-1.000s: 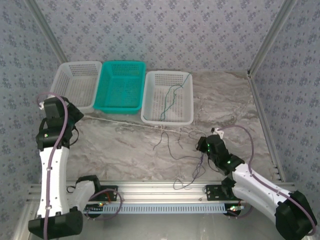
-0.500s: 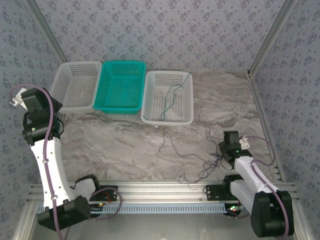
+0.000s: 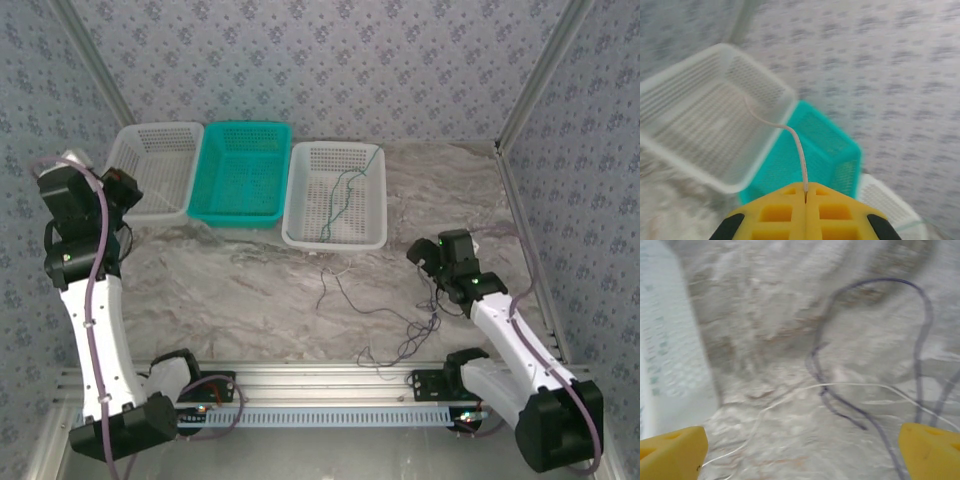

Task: Untangle the cables

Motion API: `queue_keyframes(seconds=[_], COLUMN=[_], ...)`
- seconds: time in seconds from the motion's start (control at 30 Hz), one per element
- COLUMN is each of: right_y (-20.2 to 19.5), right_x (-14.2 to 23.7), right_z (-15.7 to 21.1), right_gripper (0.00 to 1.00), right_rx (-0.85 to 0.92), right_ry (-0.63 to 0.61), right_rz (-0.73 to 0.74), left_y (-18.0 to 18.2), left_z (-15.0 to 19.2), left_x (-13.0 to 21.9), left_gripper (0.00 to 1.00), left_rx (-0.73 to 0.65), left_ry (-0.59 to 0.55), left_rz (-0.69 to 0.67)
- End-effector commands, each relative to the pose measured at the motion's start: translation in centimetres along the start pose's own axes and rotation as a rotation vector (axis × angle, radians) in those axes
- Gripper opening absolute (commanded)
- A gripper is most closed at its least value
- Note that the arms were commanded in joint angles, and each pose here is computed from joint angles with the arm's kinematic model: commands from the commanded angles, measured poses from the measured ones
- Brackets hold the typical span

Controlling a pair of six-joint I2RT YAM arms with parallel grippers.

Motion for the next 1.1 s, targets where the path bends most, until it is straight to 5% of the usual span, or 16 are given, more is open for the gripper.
queue_keyframes(seconds=[0.0, 0.23, 0.5, 0.6, 0.67, 0.9, 1.07], right_y=[3.6, 14.0, 23.2, 25.5, 26.1, 24.3, 25.2], right_x=[0.4, 4.1, 3.1, 0.6, -0.7, -2.8, 2.1], right_z=[1.5, 8.3, 10.3, 11.9, 13.3, 13.7, 12.0], right_gripper=[1.00, 1.00, 0.98, 0.81, 0.61, 0.05, 0.00], right_rx=[0.218, 0.722, 0.849, 0.864, 0.879, 0.882, 0.880], right_ry=[0.069, 0.168, 0.070, 0.173, 0.224, 0.121, 0.127], right_rz=[-0.203, -0.725, -1.033, -1.102, -1.081, -0.899, -0.999], left_y=[-5.3, -11.3, -14.3, -14.3, -14.1, -12.3, -10.5], left_z=[-4.5, -7.4, -9.2, -9.7, -10.1, -9.0, -7.4], left_x=[4.0, 5.7, 6.5, 6.9, 7.6, 7.7, 7.2], left_gripper=[0.00, 0.00, 0.00, 0.00, 0.00, 0.00, 0.00], left_rx=[-0.045, -0.087, -0.073, -0.080, -0.093, -0.101, -0.121], left_ry=[-0.162, -0.174, -0.186, -0.213, -0.228, -0.234, -0.239], left_rz=[0.277, 0.553, 0.678, 0.655, 0.625, 0.470, 0.342])
Point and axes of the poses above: each hand's point on the last joint's axis, 136 mm out from that joint toward the fingers, its own x axis back along the fingers, its own y axis along the line the jaws close on, z = x × y, the point moved 9 cm from there along x, back along the fingers, and after that the axes turned 11 degrees about -x, right-handed, at the moved point
